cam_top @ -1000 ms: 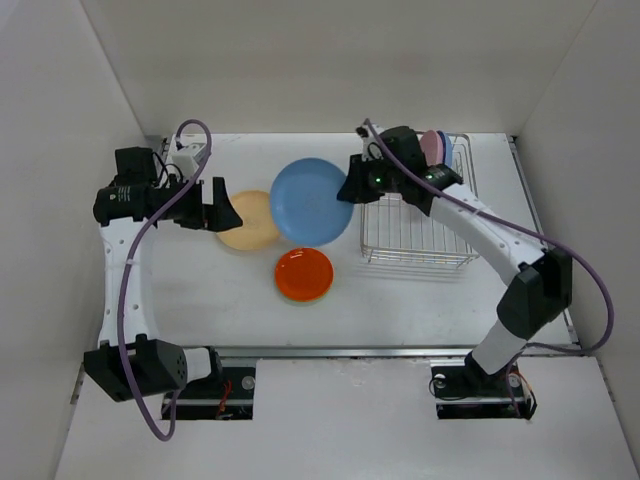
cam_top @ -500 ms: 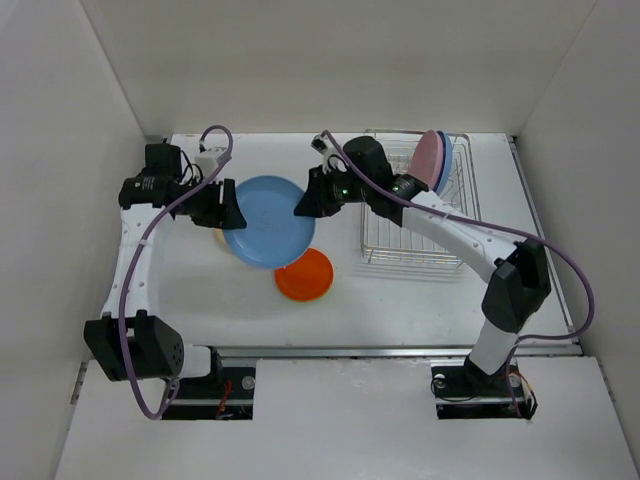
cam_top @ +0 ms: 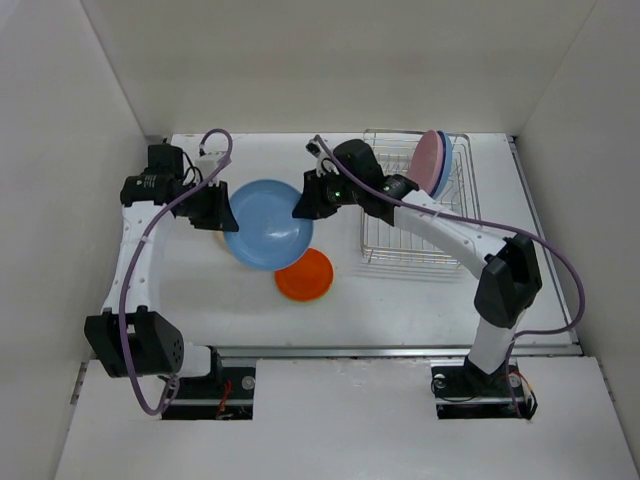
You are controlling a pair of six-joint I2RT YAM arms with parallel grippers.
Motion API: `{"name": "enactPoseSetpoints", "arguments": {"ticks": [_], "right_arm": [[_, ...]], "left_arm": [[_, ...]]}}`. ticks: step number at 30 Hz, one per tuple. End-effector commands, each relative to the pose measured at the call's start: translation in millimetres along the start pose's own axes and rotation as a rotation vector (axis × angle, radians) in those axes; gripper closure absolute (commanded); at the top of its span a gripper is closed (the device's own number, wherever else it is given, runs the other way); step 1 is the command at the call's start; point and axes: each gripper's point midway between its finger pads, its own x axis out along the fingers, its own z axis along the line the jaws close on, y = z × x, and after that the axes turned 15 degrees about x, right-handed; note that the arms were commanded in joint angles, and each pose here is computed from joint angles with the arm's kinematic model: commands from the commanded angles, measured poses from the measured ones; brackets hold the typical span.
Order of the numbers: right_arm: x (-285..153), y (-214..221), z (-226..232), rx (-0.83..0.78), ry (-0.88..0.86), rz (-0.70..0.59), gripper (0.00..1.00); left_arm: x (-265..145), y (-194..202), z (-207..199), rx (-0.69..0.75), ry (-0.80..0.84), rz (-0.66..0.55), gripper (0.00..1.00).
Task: Unload the plates from the dish rack
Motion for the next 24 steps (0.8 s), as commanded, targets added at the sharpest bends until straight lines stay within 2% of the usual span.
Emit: {"name": "enactPoseSetpoints", "arguments": {"ticks": [1,7,13,18,22,24], "right_arm": [[-39.9,-44.4,33.8,-0.042,0.019,-0.167,1.0],[-57.3,-58.4,12.6,-0.041,0.156,-0.244,1.0],[-83.9,-86.5,-33.1,0.076,0.286,-0.332,0.99],[-89.4,-86.0,-42.2,0.092,0.281,-0.321,0.9],[-71.2,-83.8,-29.9,0.079,0.178,-0.272,0.76],[-62.6,-78.8,-25.2,0.085,0.13,-0.237,0.75]], "left_arm": [[-2.7,0.0,20.5,-0.001,-0.104,0.044,1.0],[-2.9,-4.1,36.5,-0.07,-0.094,0.043,1.0],[6.5,2.3,65.8,-0.148,-0.126,0.101,1.0],[15.9,3.2,69.9,-0.214,-0.043,0.099,1.0],[15.4,-8.8,53.9,-0.196,0.055,0.044,1.0],[13.9,-10.6,43.6,-0.177,0.108,0.023,1.0]]}}
